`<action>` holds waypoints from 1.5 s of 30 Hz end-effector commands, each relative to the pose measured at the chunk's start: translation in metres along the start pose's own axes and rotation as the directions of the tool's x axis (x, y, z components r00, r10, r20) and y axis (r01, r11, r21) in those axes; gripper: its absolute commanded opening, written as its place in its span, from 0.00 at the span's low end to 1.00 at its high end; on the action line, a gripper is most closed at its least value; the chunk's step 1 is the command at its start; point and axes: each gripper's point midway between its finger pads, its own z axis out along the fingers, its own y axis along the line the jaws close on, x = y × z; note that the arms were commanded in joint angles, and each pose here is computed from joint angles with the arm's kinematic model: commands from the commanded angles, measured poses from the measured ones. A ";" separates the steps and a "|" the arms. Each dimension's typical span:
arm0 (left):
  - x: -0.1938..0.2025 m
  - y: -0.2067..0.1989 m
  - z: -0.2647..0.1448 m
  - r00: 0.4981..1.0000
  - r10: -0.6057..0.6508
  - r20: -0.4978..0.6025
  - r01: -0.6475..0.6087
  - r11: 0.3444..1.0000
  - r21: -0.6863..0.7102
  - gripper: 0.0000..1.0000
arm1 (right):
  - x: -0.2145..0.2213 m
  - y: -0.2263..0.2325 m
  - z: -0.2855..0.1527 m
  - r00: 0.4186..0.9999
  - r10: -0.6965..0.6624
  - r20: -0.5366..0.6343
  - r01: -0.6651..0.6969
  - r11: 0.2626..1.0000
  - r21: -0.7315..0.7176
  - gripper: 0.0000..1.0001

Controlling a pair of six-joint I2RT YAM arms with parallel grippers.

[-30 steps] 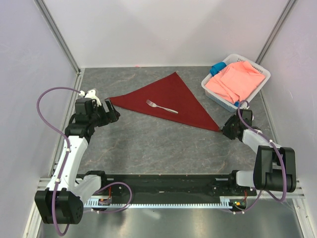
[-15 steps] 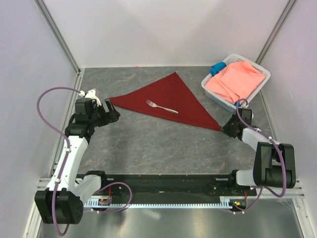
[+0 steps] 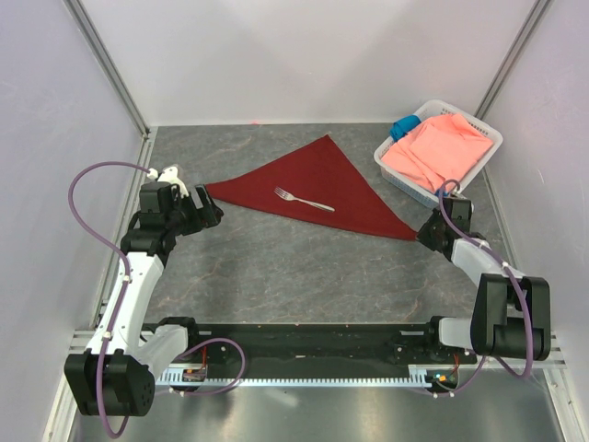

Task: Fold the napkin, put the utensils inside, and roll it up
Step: Fold the napkin

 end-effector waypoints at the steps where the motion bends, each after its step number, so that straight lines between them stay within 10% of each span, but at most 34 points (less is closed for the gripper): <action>1: -0.005 -0.005 -0.004 0.999 0.032 0.029 -0.033 0.999 0.024 0.93 | -0.037 0.014 -0.016 0.992 -0.044 0.117 0.048 0.998 -0.031 0.00; 16: -0.004 -0.009 -0.006 0.999 0.041 0.031 -0.042 0.998 0.041 0.93 | -0.052 0.134 -0.065 0.957 -0.168 0.235 0.230 0.935 -0.271 0.00; 45: -0.002 -0.011 -0.004 0.999 0.044 0.023 -0.045 0.998 0.051 0.93 | 0.050 0.367 -0.007 0.947 -0.293 0.131 0.310 0.732 -0.606 0.00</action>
